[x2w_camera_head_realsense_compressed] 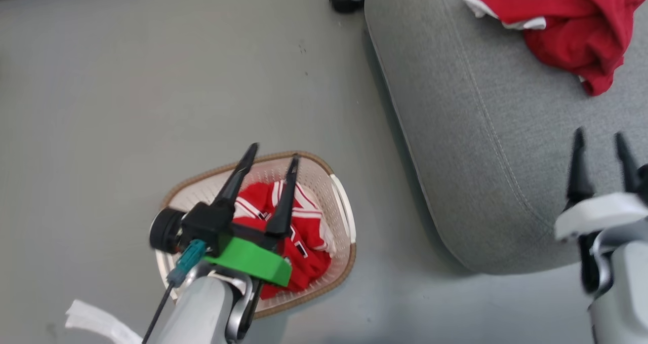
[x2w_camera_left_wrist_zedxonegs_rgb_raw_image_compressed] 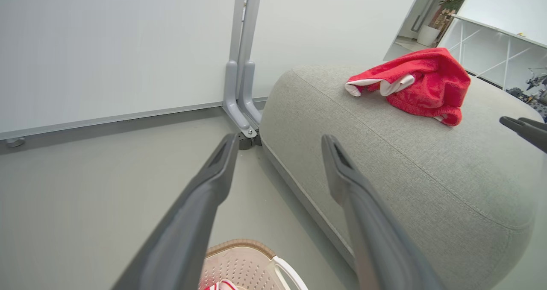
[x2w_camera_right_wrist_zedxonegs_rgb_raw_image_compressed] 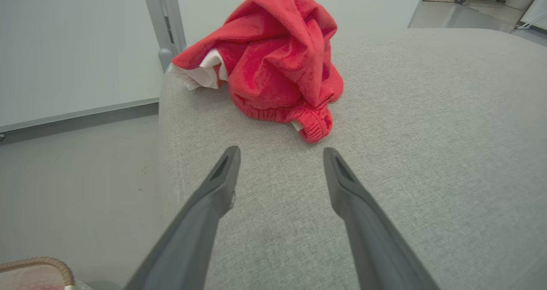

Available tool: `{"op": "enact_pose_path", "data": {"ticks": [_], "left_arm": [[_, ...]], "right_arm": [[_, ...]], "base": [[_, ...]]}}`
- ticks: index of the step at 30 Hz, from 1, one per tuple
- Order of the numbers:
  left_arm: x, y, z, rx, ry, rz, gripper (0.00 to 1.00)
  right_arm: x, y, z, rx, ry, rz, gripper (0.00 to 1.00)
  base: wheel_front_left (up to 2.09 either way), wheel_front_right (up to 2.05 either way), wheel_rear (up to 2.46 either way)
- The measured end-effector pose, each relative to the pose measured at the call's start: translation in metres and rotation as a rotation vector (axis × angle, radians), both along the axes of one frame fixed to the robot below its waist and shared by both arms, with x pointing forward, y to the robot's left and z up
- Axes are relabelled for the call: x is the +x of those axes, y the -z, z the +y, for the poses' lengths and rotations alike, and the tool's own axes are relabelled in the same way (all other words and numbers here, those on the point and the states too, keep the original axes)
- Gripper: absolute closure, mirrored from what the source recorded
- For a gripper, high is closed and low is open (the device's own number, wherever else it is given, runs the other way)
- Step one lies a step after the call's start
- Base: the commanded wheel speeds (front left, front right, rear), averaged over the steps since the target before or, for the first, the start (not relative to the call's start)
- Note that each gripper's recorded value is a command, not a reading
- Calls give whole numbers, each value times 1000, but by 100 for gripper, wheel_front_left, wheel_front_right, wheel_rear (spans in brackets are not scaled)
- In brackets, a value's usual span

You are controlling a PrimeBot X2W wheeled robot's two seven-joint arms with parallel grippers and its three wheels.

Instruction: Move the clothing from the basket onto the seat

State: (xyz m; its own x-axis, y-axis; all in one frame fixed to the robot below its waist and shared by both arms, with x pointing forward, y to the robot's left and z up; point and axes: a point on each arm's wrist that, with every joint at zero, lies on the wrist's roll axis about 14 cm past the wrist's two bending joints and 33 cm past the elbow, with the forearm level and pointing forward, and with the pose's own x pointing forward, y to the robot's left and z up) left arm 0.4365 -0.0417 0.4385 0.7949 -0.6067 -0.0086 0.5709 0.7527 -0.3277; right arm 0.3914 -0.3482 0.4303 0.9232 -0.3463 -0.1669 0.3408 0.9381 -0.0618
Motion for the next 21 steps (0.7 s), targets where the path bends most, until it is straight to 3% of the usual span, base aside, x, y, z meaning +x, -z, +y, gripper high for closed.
{"op": "enact_pose_path", "data": {"ticks": [9,21], "left_arm": [[-23,-20,60,-5,-234,40,0],[-55,-66,142,7,-498,-84,0]], "right_arm": [[-25,-12,119,139,-291,-72,0],[-31,-90,171,106,-463,-312,0]], "base": [[0,0,0],[0,0,0]]}}
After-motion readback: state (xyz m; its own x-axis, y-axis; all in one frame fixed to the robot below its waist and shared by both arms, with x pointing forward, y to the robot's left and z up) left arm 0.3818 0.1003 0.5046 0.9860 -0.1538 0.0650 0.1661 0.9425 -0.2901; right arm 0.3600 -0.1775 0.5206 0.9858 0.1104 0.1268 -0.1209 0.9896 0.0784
